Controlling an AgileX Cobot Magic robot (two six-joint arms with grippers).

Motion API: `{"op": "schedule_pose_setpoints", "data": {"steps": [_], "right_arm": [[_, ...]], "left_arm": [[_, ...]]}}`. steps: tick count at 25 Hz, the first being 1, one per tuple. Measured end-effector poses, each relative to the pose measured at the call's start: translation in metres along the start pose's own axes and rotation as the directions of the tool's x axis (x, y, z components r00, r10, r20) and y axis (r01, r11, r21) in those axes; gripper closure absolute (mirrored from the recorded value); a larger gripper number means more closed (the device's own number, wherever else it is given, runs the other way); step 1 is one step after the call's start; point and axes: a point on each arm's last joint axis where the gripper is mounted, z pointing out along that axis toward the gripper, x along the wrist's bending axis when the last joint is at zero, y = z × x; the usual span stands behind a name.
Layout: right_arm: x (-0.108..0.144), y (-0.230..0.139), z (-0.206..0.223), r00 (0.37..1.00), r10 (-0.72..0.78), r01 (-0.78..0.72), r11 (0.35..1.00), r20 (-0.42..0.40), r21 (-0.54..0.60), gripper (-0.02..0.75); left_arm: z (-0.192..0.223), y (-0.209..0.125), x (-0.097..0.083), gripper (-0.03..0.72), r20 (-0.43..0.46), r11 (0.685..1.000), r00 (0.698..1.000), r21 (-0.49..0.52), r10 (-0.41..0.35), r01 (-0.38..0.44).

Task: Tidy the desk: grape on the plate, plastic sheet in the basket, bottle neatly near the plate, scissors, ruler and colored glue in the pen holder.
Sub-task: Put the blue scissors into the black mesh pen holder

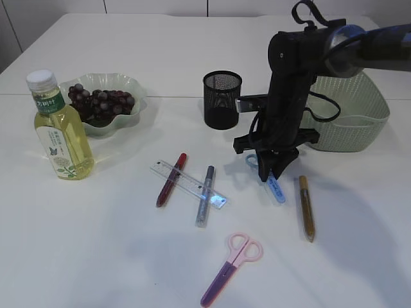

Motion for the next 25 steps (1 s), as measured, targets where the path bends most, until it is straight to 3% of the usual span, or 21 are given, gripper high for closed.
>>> {"op": "schedule_pose_setpoints", "data": {"steps": [9,14,19,25], "right_arm": [[0.008,-0.014,-0.046,1.0,-0.029,0.03,0.995,0.008,-0.097,0.553],[0.01,-0.025,-0.064,0.999,-0.049,0.05,0.965,0.012,-0.258,0.553],[0.009,-0.036,-0.08,0.998,-0.057,0.061,0.879,0.022,-0.473,0.553],[0.009,-0.029,-0.087,0.996,-0.079,0.09,0.776,0.045,-0.624,0.553]], "left_arm": [[0.0,0.0,0.0,0.335,0.0,1.0,1.0,0.0,0.0,0.0],[0.0,0.0,0.0,0.335,0.0,1.0,1.0,0.0,0.0,0.0],[0.0,0.0,0.0,0.335,0.0,1.0,1.0,0.0,0.0,0.0],[0.0,0.0,0.0,0.335,0.0,1.0,1.0,0.0,0.0,0.0]]}}
